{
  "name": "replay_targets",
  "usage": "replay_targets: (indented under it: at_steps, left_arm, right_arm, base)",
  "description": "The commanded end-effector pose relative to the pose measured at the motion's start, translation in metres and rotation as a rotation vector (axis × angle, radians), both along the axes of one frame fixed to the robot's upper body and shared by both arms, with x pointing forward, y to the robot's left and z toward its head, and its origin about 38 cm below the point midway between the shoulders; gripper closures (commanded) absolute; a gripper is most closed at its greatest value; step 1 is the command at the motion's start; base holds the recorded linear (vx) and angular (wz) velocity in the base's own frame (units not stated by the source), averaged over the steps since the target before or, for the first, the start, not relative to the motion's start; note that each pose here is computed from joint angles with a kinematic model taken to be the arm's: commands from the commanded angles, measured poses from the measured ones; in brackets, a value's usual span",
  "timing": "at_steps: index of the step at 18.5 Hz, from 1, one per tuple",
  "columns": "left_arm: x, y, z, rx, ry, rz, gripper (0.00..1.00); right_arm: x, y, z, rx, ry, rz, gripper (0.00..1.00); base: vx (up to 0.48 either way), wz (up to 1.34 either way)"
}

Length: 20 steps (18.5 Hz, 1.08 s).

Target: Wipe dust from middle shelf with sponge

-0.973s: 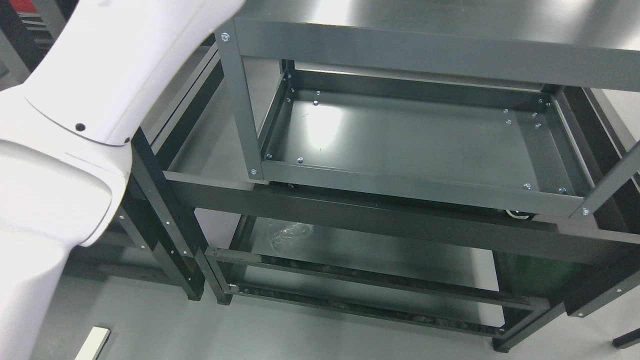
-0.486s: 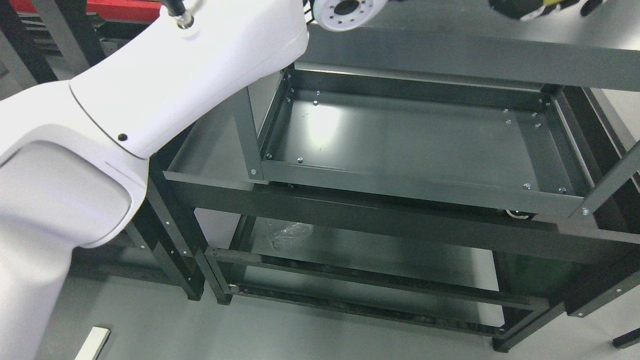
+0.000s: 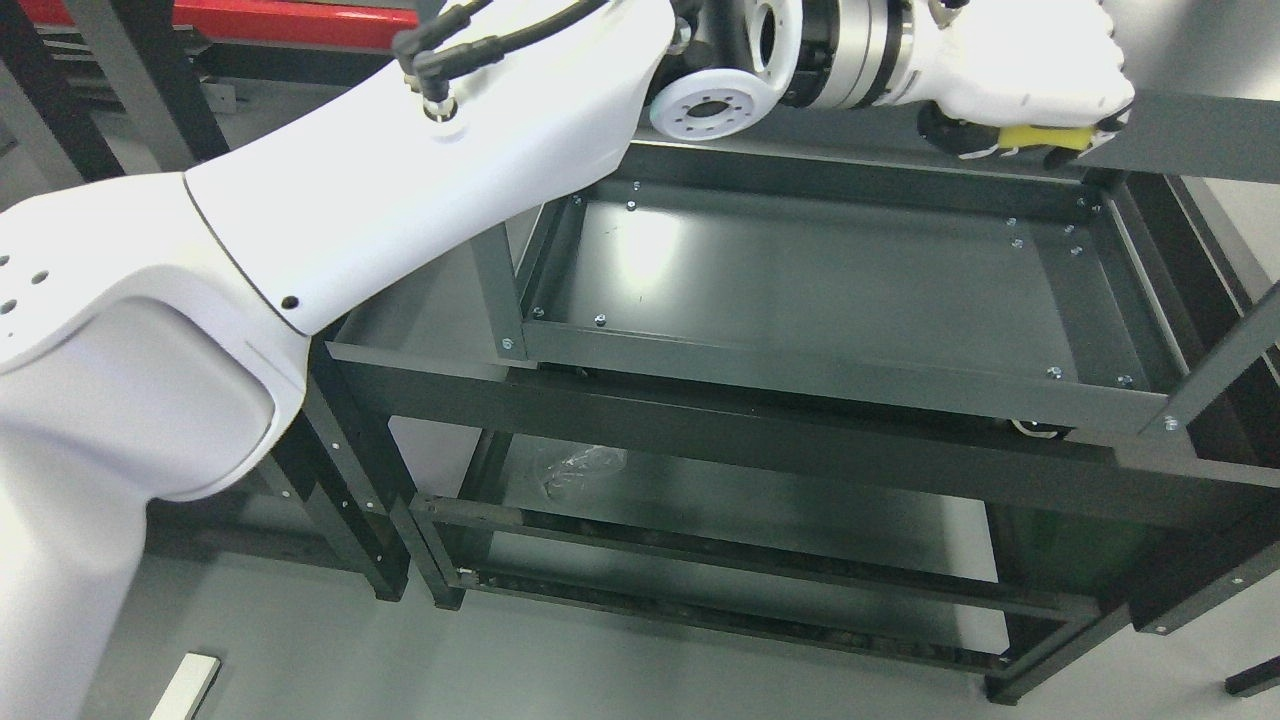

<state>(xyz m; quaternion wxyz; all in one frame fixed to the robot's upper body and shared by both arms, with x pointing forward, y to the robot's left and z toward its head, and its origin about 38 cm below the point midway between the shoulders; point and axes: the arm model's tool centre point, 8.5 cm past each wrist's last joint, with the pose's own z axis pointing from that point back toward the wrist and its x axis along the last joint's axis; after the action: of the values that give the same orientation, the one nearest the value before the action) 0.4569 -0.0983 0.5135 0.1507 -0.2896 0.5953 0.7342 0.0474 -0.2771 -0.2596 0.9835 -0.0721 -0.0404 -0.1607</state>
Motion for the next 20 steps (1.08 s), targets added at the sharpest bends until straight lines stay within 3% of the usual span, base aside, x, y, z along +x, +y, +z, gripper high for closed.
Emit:
replay_targets:
  at_steps: [1, 4, 7, 11, 20]
  left_arm:
    - [0.011, 0.011, 0.001, 0.004, -0.01, 0.021, 1.0]
    - [-0.003, 0.013, 0.02, -0.037, -0.021, -0.07, 1.0]
    - [0.005, 0.066, 0.031, -0.073, -0.02, -0.073, 1.0]
    - [0.016, 0.154, 0.043, -0.102, -0.038, -0.006, 1.0]
    - [0.016, 0.276, 0.046, -0.204, -0.049, 0.126, 1.0]
  right_arm:
    - [-0.001, -0.01, 0.001, 0.001, 0.052, -0.006, 0.0]
    - [-0.001, -0.01, 0.001, 0.0, 0.053, -0.005, 0.0]
    - [-0.001, -0.01, 0.001, 0.001, 0.052, -0.005, 0.0]
    - [-0.001, -0.01, 0.001, 0.001, 0.052, -0.005, 0.0]
    - [-0.001, -0.01, 0.001, 0.001, 0.052, -0.005, 0.0]
  base:
    - [0.0, 0.0]
    - [0.0, 0.0]
    - [0.0, 0.0]
    - [0.0, 0.0]
    - [0.0, 0.0]
